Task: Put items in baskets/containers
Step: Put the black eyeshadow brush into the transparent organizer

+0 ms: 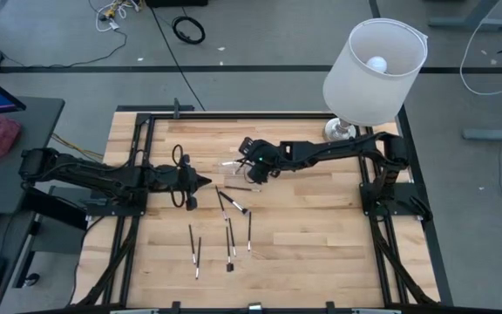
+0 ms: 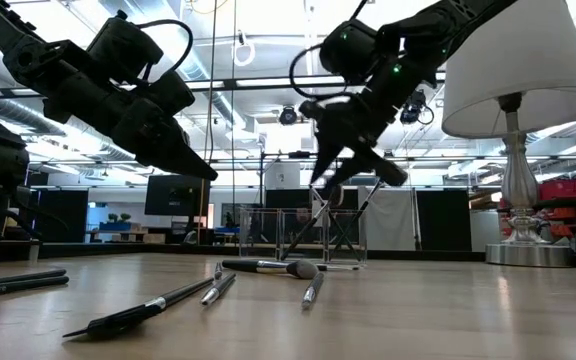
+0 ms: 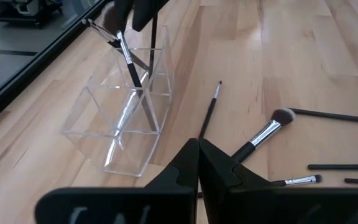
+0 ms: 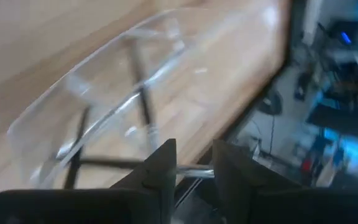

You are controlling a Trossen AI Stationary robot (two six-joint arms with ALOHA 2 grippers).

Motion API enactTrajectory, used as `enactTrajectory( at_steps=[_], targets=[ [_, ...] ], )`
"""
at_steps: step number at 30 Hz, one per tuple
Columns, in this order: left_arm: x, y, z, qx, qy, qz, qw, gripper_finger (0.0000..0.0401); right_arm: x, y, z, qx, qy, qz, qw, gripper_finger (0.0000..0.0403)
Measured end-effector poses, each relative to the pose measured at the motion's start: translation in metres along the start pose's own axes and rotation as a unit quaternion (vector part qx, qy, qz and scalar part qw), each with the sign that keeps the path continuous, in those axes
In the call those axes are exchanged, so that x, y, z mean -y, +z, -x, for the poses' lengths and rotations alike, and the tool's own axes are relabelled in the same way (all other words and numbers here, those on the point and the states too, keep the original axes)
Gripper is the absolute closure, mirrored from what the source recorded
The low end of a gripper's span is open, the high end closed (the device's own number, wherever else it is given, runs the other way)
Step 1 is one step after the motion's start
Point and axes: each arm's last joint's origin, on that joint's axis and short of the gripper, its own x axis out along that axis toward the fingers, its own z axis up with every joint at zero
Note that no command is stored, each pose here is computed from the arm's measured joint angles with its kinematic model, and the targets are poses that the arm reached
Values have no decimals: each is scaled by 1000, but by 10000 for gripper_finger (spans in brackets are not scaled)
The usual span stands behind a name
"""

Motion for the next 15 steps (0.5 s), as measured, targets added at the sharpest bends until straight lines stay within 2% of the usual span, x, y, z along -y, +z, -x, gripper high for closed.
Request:
enactTrajectory(
  at_steps=[3,8,11,15],
  targets=[
    [0,0,0,0,0,0,1000,389,4,16,5,26,-35,-86,995,293],
    [0,0,0,0,0,2,1000,389,2,48,19,27,-73,-182,980,293],
    [0,0,0,-1,-3,4,1000,389,-4,63,26,45,-62,-276,958,293],
    [1,0,0,-2,-17,18,1000,389,-16,75,32,44,-24,-364,930,293]
  ],
)
